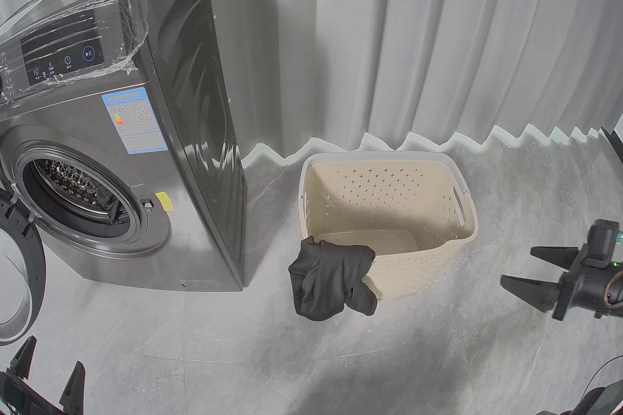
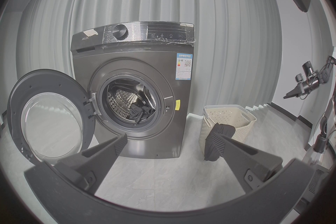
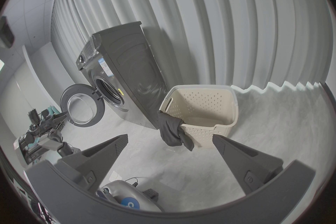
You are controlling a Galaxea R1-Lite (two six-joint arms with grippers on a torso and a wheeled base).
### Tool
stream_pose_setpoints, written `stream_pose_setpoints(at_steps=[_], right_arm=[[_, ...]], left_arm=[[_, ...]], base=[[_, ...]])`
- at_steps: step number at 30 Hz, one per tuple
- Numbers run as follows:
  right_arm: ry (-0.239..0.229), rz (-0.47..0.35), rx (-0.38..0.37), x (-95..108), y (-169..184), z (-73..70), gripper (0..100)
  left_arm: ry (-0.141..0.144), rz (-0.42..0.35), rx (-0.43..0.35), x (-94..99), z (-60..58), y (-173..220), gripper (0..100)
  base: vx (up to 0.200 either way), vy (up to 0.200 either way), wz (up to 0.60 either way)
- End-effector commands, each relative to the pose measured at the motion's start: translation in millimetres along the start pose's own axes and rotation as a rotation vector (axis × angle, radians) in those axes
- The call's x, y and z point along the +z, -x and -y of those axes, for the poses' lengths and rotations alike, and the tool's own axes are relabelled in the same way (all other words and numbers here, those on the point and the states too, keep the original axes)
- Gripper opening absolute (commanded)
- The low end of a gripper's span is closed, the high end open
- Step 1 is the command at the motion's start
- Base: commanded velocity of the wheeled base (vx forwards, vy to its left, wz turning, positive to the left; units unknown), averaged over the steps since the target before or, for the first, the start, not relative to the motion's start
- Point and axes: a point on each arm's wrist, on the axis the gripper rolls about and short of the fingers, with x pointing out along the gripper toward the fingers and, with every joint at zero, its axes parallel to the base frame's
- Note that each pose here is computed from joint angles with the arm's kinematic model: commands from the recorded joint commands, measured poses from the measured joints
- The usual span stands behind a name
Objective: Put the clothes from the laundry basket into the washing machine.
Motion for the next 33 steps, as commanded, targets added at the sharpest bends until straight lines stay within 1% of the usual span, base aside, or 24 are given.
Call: stream_pose_setpoints(at_steps=[1,3,6,8,13,18,21,22,28,33], right_arm=[[-0.072,-0.171,0.008,-18,-66,-0.5,100],[-0.076,-0.162,-0.001,-17,-78,-4.5,100],[-0.088,-0.164,-0.028,-18,-93,-5.8,100],[-0.116,-0.179,-0.078,-23,-110,-4.1,100],[-0.135,-0.163,-0.100,-32,-137,-10.4,100],[-0.155,-0.171,-0.154,-46,-172,-12.1,100],[-0.167,-0.174,-0.152,-51,-182,-14.9,100],[-0.178,-0.182,-0.147,-56,-189,-17.6,100],[-0.180,-0.211,-0.154,-66,-211,-17.5,100],[-0.172,-0.216,-0.172,-72,-225,-19.0,100]], left_arm=[[0.001,0.000,0.000,-4.8,-0.1,0,100],[0.001,0.000,0.000,-4.8,-0.1,0,100],[0.003,0.000,0.000,-4.8,-0.1,0,100],[0.003,0.000,0.000,-4.8,-0.1,0,100],[0.003,0.000,0.000,-4.8,-0.1,0,100],[0.003,0.000,0.000,-4.8,-0.1,0,100],[0.003,0.000,0.000,-4.8,-0.1,0,100],[0.003,0.000,0.000,-4.8,-0.1,0,100],[0.003,0.000,0.000,-4.8,-0.1,0,100],[0.003,0.000,0.000,-4.8,-0.1,0,100]], base=[[0.000,0.000,0.00],[0.000,0.000,0.00],[0.000,0.000,0.00],[0.000,0.000,0.00],[0.000,0.000,0.00],[0.000,0.000,0.00],[0.000,0.000,0.00],[0.000,0.000,0.00],[0.000,0.000,0.00],[0.000,0.000,0.00]])
